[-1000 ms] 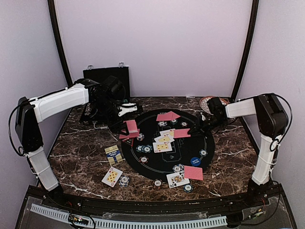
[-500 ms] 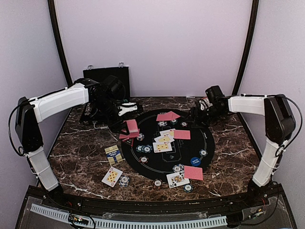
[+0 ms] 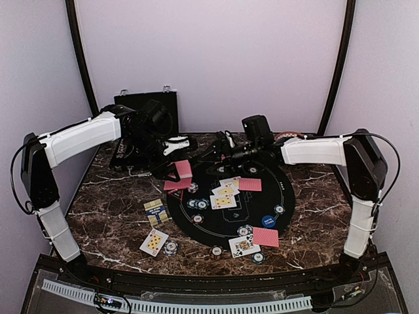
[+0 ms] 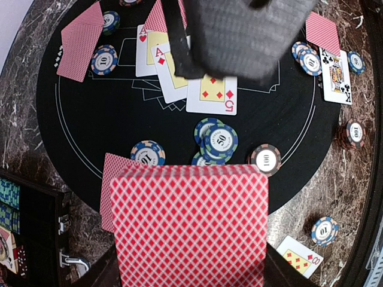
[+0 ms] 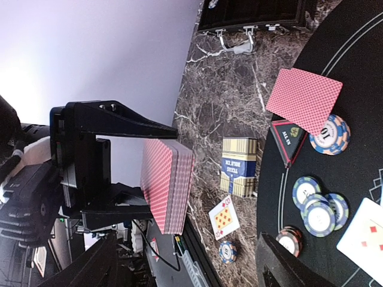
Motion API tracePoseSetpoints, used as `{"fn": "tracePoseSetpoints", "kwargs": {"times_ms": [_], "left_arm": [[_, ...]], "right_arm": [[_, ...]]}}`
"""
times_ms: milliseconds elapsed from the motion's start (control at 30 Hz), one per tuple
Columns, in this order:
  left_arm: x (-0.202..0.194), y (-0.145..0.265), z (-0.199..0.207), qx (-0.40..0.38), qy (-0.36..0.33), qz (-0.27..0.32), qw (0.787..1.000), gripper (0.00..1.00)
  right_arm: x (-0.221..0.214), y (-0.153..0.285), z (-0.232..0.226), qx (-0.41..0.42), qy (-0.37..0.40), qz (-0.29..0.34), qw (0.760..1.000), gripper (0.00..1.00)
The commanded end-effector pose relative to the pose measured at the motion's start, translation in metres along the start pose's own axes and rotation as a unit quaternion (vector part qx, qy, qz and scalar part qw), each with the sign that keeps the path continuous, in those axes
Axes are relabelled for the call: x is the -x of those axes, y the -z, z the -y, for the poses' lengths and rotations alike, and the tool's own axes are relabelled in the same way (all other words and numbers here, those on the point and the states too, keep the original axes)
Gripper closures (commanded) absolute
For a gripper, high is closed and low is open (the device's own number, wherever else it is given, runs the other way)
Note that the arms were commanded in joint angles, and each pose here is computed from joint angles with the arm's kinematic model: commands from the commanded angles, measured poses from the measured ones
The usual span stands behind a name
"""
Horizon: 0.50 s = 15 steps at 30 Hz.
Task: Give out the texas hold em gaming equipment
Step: Pick up the poker card from the face-down deck piles.
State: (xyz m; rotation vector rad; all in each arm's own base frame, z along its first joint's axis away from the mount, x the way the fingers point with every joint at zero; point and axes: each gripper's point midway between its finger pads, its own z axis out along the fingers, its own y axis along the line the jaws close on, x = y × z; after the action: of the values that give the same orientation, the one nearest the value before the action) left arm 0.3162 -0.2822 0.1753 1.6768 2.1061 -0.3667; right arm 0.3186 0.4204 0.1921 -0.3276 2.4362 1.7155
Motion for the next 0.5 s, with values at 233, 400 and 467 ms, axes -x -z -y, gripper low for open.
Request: {"fn": "tracePoseSetpoints", "kwargs": {"times_ms": [233,400,467], "left_arm": [[0.022,0.017,0.001,-0.007,0.000,0.036,0.999,1.00],[0.025,0.016,0.003,-0.011,-0.003,0.039,0.999,1.00],[0.025,0.015,0.004,-0.012,-0.004,0.039,0.999,1.00]], "right_arm": [[-0.004,-0.036,-0.031,0.069,0.012,-0.034,0.997,0.20],[-0.005,-0.047,-0.034,0.076,0.011,-0.043,0.996,0.20],[-0.004,-0.051,-0.035,0.081,0.008,-0.045,0.996,0.20]]}}
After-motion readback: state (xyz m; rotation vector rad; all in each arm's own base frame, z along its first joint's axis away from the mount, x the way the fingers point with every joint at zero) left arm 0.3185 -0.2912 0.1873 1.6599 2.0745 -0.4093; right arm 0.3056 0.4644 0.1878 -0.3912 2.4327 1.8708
